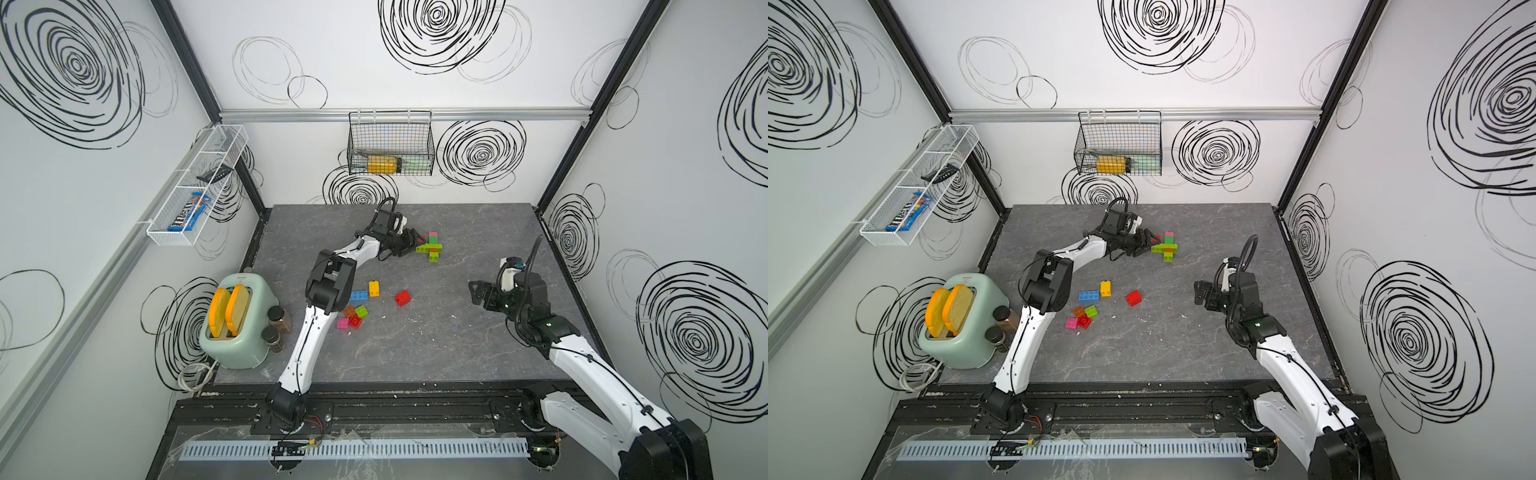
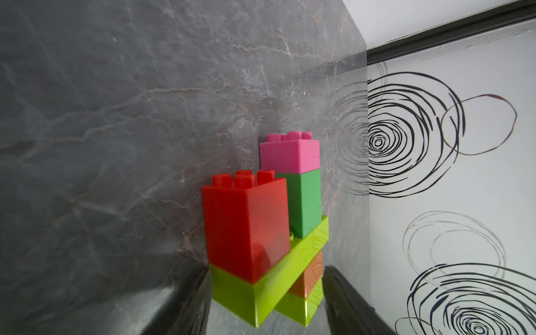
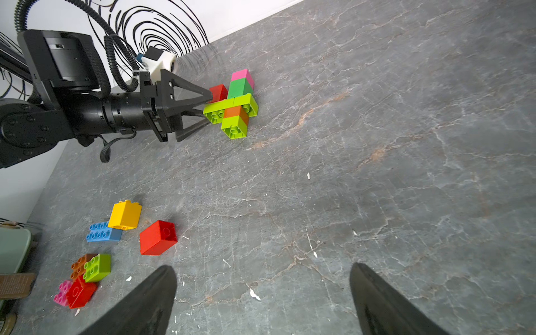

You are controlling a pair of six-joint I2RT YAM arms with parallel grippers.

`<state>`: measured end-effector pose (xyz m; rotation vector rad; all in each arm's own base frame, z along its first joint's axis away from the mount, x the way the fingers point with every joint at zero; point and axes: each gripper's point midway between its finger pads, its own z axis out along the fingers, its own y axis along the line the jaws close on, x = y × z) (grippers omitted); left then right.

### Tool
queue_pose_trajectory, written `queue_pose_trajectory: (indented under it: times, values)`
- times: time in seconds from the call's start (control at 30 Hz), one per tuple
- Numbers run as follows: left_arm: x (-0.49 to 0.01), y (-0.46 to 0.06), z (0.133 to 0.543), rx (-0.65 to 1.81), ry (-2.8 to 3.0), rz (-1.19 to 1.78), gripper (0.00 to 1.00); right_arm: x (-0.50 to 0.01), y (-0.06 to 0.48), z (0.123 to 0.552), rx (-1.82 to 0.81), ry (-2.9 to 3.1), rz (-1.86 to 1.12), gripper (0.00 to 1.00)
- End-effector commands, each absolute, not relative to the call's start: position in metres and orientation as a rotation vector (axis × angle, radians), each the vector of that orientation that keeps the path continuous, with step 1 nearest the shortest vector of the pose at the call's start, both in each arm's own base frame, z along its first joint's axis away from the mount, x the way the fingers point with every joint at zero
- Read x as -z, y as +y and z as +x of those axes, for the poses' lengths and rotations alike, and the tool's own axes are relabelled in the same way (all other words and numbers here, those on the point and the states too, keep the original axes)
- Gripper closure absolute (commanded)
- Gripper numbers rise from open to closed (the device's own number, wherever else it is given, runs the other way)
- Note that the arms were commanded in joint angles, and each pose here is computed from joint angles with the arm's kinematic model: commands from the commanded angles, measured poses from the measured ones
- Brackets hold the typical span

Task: Assemble the number 4 with lego
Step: Place the lego brick at the center of the board.

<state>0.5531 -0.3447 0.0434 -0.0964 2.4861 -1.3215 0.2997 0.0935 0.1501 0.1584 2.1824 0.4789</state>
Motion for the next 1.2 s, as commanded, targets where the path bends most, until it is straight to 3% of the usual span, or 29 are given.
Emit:
queue_pose_trajectory:
  times: [0.0, 0.5, 0.87, 0.97, 1.17]
  values:
    - [-0.042, -0.35, 0.558, 1.279, 2.476, -0.069, 0.34, -0.149, 0.088, 0.298, -0.456, 2.182, 0.162, 0.03]
    - [-0.048, -0.36, 0.557, 1.259, 2.473, -0.039, 0.33, -0.149, 0.083, 0.297, -0.435, 2.179, 0.172, 0.03]
    - [-0.127, -0.331, 0.546, 1.025, 2.316, 0.058, 0.28, -0.155, 0.102, 0.296, -0.557, 2.126, 0.079, 0.03]
    - [-0.152, -0.312, 0.526, 0.877, 2.252, 0.084, 0.23, -0.158, 0.114, 0.295, -0.648, 2.088, 0.06, 0.03]
    - [-0.174, -0.258, 0.47, 0.441, 2.166, 0.105, 0.01, -0.151, 0.143, 0.295, -0.727, 2.1, -0.016, 0.03]
